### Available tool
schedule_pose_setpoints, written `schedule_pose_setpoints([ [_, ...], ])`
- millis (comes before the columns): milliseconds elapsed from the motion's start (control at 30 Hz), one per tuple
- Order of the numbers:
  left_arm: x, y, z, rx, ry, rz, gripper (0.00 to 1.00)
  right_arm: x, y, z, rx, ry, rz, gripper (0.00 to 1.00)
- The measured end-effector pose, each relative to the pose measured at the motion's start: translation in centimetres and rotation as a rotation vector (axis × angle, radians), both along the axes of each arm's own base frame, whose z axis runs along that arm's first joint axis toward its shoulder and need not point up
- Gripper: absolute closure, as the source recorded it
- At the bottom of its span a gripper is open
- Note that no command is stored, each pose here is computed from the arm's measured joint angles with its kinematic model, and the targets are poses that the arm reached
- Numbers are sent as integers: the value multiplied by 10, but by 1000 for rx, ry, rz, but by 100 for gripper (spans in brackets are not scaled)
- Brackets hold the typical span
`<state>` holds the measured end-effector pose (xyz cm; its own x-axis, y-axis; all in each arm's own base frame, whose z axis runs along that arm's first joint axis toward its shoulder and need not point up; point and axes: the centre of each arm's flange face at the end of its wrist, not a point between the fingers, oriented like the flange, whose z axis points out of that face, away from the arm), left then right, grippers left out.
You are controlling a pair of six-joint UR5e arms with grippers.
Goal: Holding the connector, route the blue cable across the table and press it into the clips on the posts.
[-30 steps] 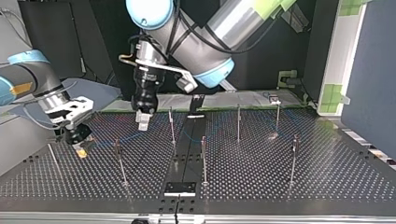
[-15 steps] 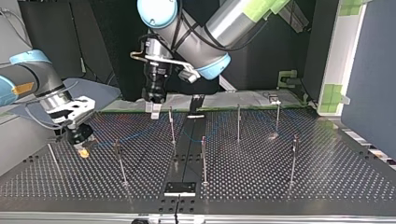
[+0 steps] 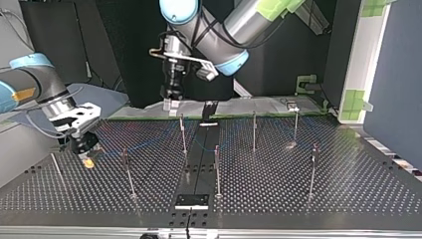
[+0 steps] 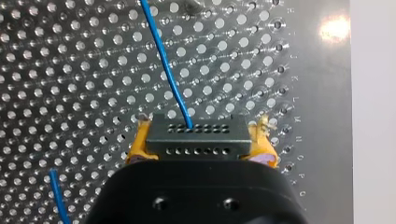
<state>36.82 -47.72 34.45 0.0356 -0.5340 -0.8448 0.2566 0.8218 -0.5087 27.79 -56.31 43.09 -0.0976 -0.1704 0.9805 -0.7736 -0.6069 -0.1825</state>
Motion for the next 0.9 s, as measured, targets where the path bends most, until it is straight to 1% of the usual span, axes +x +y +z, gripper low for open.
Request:
schedule_pose_setpoints([
  [433, -13, 13, -41, 4, -1, 1, 0, -1, -1, 0, 0, 0, -3, 100],
  [900, -30, 29, -79, 5, -1, 0, 0, -2, -1, 0, 1, 1, -5, 100],
])
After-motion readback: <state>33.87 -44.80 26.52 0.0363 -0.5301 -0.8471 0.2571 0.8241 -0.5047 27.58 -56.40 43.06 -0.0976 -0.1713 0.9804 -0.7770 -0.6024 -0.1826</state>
